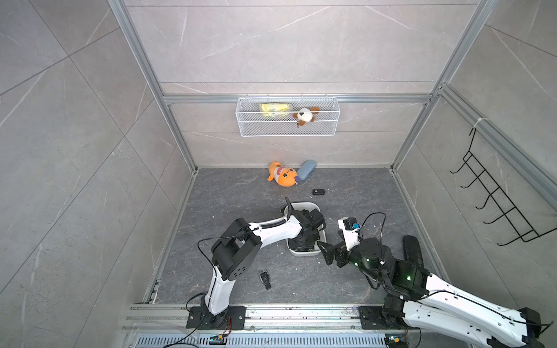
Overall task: Place the car key into the storage box
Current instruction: Place the car key in the storage box.
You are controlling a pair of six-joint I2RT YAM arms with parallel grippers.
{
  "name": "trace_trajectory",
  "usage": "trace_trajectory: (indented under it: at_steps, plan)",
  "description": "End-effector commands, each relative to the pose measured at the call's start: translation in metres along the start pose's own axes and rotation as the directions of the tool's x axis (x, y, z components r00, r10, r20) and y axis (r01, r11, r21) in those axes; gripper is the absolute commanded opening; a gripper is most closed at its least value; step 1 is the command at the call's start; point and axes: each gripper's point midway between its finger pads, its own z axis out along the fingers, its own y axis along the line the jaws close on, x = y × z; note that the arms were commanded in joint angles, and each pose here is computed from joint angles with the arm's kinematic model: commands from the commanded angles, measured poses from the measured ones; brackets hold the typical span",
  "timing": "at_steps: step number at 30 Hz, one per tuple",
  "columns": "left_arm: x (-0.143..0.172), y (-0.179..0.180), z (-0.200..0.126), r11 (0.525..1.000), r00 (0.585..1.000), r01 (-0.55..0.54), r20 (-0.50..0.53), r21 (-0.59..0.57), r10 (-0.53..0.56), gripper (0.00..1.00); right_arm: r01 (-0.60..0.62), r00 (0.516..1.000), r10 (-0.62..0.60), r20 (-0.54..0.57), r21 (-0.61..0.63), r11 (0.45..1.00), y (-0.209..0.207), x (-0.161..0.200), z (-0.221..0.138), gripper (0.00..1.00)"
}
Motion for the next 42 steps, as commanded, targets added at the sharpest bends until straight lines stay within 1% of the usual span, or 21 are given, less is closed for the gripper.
trace_trajectory:
  at_steps: [1, 10, 15, 18, 20, 21, 23, 25, 29, 31, 38, 42]
  plan:
    - [-0.001, -0.005, -0.005, 1.000, 1.000, -0.016, -0.002, 0.012, 0.016, 0.55, -0.006, 1.000, 0.007, -0.014, 0.020, 1.000, -0.004, 0.006, 0.000, 0.99]
    - [-0.007, -0.004, -0.019, 1.000, 1.000, -0.011, 0.025, 0.019, 0.011, 0.56, -0.005, 1.000, 0.006, -0.018, 0.016, 1.000, -0.002, 0.006, 0.003, 1.00]
    - [-0.012, -0.003, -0.038, 0.999, 0.998, -0.005, 0.058, 0.031, 0.003, 0.56, -0.010, 1.000, 0.010, -0.015, 0.007, 1.000, 0.002, 0.004, 0.007, 1.00]
    - [-0.018, 0.000, -0.054, 0.999, 0.996, -0.001, 0.093, 0.036, -0.002, 0.58, -0.012, 1.000, 0.012, -0.007, -0.006, 1.000, 0.005, 0.001, 0.010, 1.00]
    - [-0.022, 0.002, -0.064, 0.999, 0.993, -0.003, 0.119, 0.036, -0.001, 0.61, -0.010, 1.000, 0.010, -0.005, -0.010, 1.000, 0.007, 0.000, 0.012, 1.00]
    - [-0.024, 0.006, -0.070, 1.000, 0.991, 0.001, 0.134, 0.029, -0.005, 0.64, -0.008, 1.000, 0.008, -0.005, -0.012, 1.000, 0.008, -0.001, 0.013, 1.00]
    - [-0.027, 0.012, -0.081, 1.000, 0.987, 0.011, 0.160, 0.020, -0.014, 0.72, -0.008, 1.000, 0.008, -0.001, -0.015, 1.000, 0.011, -0.003, 0.015, 1.00]
    - [-0.030, 0.021, -0.090, 1.000, 0.983, 0.027, 0.181, 0.010, -0.029, 0.77, -0.005, 1.000, 0.005, 0.006, -0.012, 1.000, 0.012, -0.006, 0.018, 1.00]
    - [-0.035, 0.043, -0.102, 0.997, 0.975, 0.077, 0.208, -0.002, -0.075, 0.95, -0.004, 1.000, 0.004, 0.010, 0.027, 1.000, 0.009, -0.011, 0.024, 0.99]
    - [-0.037, 0.055, -0.107, 0.995, 0.971, 0.103, 0.218, 0.000, -0.101, 1.00, -0.002, 1.000, 0.001, 0.013, 0.056, 0.998, 0.006, -0.014, 0.027, 1.00]
    - [-0.048, 0.092, -0.126, 0.985, 0.950, 0.170, 0.261, 0.024, -0.170, 1.00, 0.003, 0.999, 0.003, -0.032, 0.177, 0.984, -0.012, -0.022, 0.047, 1.00]
    - [-0.053, 0.104, -0.134, 0.984, 0.944, 0.174, 0.278, 0.039, -0.178, 1.00, -0.070, 0.996, 0.081, -0.048, 0.207, 0.976, -0.030, -0.027, 0.063, 1.00]
